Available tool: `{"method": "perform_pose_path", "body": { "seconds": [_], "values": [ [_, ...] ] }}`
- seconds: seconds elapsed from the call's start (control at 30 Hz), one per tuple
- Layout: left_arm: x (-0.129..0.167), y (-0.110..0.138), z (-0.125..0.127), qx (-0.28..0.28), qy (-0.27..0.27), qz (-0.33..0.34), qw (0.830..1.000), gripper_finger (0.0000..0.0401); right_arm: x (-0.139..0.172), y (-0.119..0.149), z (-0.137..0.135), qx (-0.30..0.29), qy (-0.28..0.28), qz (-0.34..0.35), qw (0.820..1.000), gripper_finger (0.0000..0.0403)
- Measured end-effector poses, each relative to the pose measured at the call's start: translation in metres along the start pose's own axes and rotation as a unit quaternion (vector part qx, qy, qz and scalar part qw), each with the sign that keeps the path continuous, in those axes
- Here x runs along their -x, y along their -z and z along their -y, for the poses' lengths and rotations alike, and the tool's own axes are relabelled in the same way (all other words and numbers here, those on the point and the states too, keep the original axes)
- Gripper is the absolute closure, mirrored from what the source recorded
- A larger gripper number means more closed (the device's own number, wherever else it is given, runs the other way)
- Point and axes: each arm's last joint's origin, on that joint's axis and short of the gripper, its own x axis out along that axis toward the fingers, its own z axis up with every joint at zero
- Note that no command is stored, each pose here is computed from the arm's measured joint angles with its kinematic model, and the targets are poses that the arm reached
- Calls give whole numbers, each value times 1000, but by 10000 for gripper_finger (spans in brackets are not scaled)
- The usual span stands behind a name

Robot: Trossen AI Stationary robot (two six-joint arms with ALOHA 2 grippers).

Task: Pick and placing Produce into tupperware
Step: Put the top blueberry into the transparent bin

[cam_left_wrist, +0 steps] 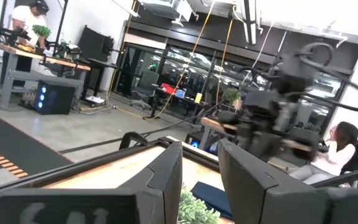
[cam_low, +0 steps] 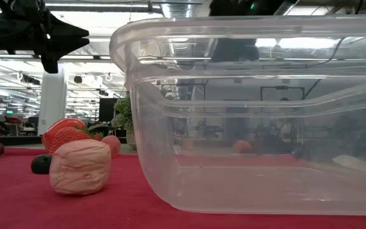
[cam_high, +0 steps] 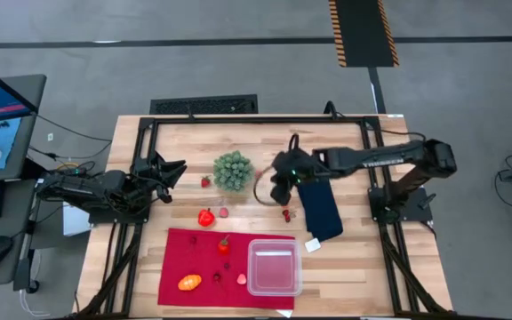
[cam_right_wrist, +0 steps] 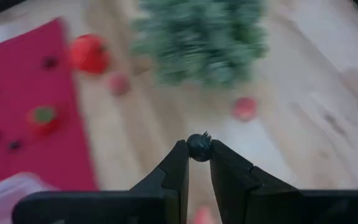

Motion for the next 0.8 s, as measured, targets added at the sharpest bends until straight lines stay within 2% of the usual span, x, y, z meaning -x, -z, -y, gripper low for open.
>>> {"method": "perform_pose_path", "body": {
  "seconds": [0.2,0.47,0.67,0.8],
  "values": [
    [0,0,0,0,0,0,1000,305,12,15,-48,45,-52,22,997,323],
    [0,0,0,0,0,0,1000,305,20,49,-102,88,-113,-1,990,323],
    [0,1,0,-2,-1,-3,1000,305,4,74,-138,104,-148,-13,983,323],
    [0,1,0,0,-1,-4,1000,305,-12,89,-149,97,-142,-39,984,323]
  ]
}}
